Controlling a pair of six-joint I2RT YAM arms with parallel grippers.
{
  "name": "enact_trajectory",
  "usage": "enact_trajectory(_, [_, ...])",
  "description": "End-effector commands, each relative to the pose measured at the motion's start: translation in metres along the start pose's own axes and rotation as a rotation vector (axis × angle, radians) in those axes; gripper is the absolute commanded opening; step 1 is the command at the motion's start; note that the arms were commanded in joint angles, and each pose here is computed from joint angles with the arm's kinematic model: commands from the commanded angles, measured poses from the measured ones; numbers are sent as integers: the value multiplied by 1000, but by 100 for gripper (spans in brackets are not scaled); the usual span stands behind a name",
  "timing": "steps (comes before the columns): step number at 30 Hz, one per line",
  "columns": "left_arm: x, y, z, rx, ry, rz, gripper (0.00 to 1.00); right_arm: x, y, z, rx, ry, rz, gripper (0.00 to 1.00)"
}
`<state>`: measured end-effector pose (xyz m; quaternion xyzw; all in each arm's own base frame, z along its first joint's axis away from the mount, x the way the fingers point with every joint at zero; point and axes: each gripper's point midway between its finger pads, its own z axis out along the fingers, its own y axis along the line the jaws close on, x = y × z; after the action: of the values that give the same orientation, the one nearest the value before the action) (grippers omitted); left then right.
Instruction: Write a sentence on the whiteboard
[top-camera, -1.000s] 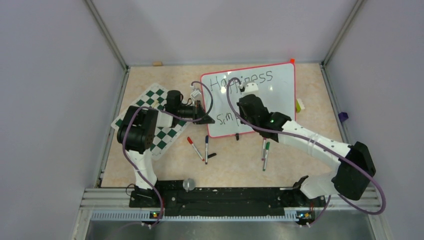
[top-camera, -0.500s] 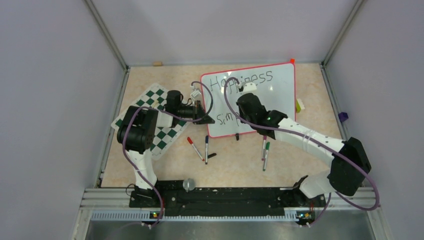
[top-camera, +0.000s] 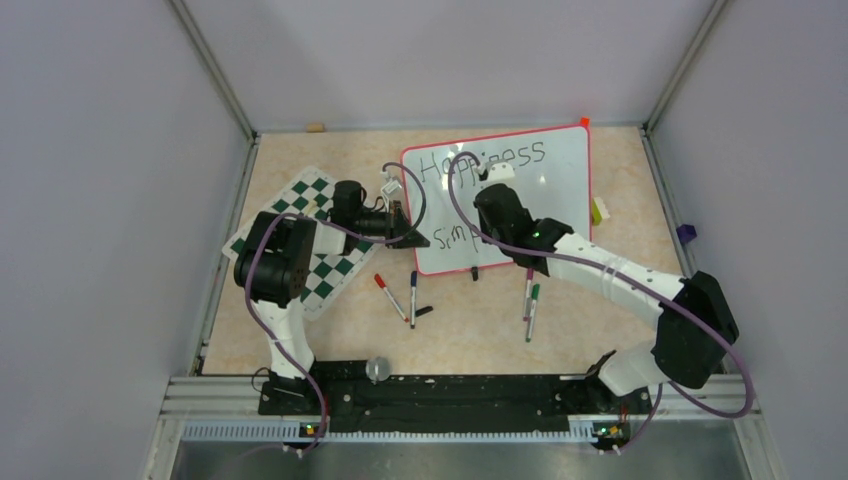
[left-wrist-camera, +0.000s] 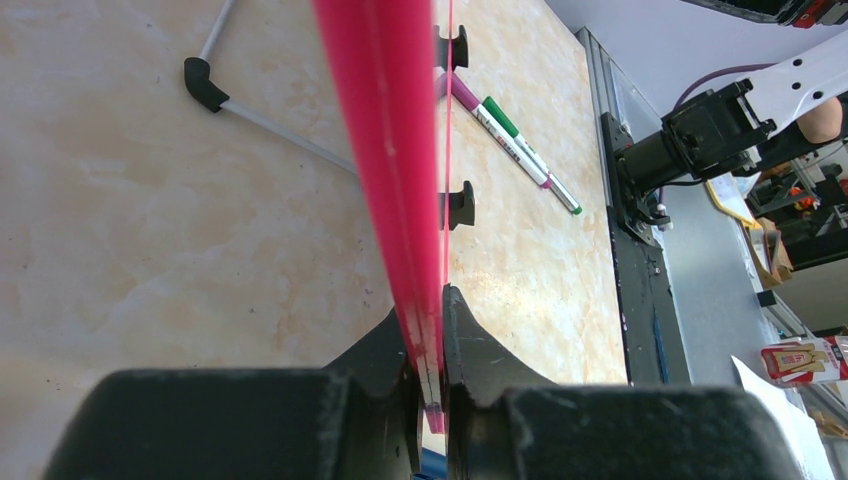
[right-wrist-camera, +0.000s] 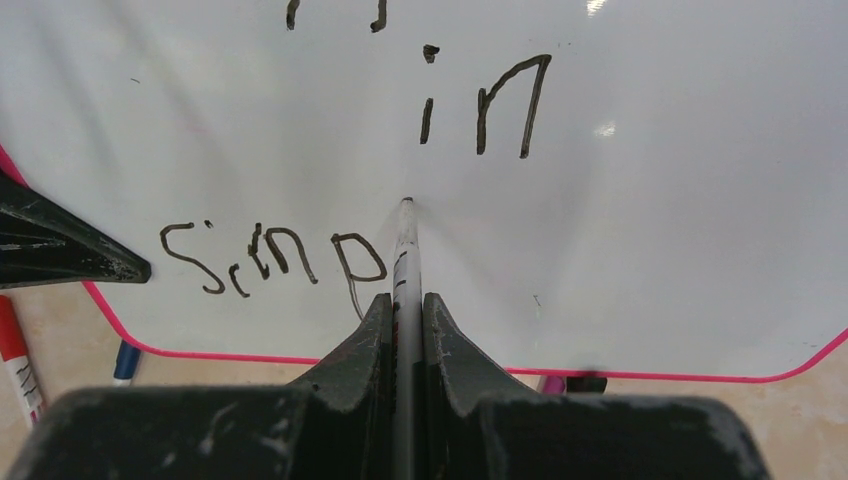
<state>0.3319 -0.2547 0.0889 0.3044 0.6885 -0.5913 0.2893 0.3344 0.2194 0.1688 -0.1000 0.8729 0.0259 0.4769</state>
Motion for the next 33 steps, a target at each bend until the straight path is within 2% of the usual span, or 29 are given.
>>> enact_trajectory(1, [24,-3,3,28,36,-17,0,-13,-1,-2,-8,-32,41,0])
enact_trajectory(15, [24,-3,3,27,36,-19,0,29,-4,-11,-42,57,54,0])
enact_trajectory(26, [25,-3,3,27,37,-21,0,-7,-11,-26,-24,-31,72,0])
enact_trajectory(33, [24,-3,3,27,36,-18,0,-21,-13,-19,6,-58,55,0])
